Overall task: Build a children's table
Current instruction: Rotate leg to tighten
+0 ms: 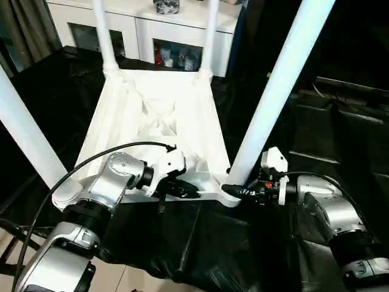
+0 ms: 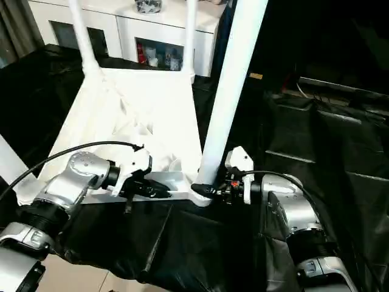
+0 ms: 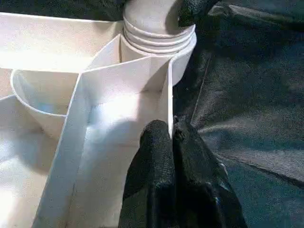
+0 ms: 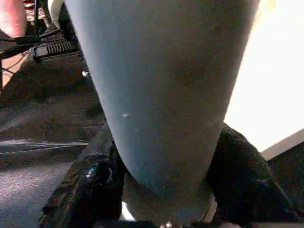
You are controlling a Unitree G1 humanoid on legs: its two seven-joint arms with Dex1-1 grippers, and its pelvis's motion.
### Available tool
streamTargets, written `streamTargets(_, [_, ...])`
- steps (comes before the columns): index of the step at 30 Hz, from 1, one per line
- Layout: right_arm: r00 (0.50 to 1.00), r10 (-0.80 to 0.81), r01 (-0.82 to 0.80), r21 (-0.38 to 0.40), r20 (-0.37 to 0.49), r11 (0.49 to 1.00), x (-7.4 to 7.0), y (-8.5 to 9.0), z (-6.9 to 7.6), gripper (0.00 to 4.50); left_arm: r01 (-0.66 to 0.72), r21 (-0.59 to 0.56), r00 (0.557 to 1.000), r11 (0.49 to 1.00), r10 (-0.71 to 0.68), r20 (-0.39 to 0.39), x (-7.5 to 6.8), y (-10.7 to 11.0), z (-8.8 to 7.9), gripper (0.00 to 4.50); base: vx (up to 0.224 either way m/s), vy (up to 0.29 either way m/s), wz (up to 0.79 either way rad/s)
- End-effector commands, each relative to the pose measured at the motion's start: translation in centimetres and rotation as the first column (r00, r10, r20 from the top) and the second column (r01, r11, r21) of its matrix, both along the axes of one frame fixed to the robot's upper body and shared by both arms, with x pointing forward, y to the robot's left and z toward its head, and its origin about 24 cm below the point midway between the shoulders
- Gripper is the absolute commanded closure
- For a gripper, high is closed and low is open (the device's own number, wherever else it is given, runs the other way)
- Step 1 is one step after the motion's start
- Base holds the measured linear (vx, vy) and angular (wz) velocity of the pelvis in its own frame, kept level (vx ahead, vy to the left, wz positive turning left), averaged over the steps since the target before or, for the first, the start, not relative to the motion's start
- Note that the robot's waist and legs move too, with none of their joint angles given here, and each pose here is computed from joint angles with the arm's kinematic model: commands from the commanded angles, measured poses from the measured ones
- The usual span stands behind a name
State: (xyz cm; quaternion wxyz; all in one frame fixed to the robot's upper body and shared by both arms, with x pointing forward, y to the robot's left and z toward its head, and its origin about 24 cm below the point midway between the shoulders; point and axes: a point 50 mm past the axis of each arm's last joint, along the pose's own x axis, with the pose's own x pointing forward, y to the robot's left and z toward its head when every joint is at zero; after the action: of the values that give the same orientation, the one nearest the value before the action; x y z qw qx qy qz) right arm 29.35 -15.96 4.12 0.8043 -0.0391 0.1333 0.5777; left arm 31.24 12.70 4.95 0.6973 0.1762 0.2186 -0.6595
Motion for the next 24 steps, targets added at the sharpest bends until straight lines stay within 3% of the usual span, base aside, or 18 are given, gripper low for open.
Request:
streamTargets(1, [0.996,0.064,-0.064,0.001,-0.057,0.998,-0.7,0.6,-0.7,2.33,0.024,0.038,0.999,0.999,-0.022,-0.042,-0.6,-0.1,-1.1,4.5,0.0,0.0,0.0])
streamTargets(10, [0.988,-0.064,0.068,0.024,-0.139,0.997,-1.7,1.2,-2.9,2.51,-0.104,0.02,0.994,0.994,0.105,-0.026,0.1,-1.5,-1.6,4.5,0.0,0.0,0.0])
streamTargets(12, [0.955,-0.252,0.258,0.016,-0.156,0.966,-1.5,2.0,-4.4,2.51,-0.206,0.0,0.979,0.979,0.206,-0.013,0.6,-3.7,-2.0,4.5,0.0,0.0,0.0])
streamTargets(14, [0.927,-0.336,0.341,0.001,-0.164,0.94,-1.2,2.4,-5.0,2.52,-0.23,-0.01,0.973,0.973,0.23,-0.018,0.7,-4.8,-2.1,4.5,0.0,0.0,0.0])
streamTargets(15, [0.896,-0.406,0.412,-0.006,-0.179,0.911,-0.9,3.3,-5.5,2.52,-0.25,-0.03,0.968,0.968,0.249,-0.034,0.6,-6.5,-2.2,4.5,0.0,0.0,0.0])
streamTargets(20, [0.838,-0.508,0.515,-0.02,-0.196,0.857,0.1,5.1,-5.8,2.53,-0.269,-0.038,0.963,0.963,0.267,-0.033,0.4,-9.0,-2.2,4.5,-0.049,0.027,-0.07])
streamTargets(22, [0.81,-0.564,0.562,-0.06,-0.16,0.825,1.1,6.7,-5.5,2.53,-0.274,-0.01,0.962,0.962,0.274,-0.016,0.4,-9.9,-2.4,4.5,0.0,0.0,0.0])
streamTargets(24, [0.808,-0.577,0.577,-0.035,-0.122,0.816,2.0,8.3,-4.5,2.53,-0.273,0.017,0.962,0.962,0.273,0.006,0.5,-10.2,-2.5,4.5,0.0,0.0,0.0])
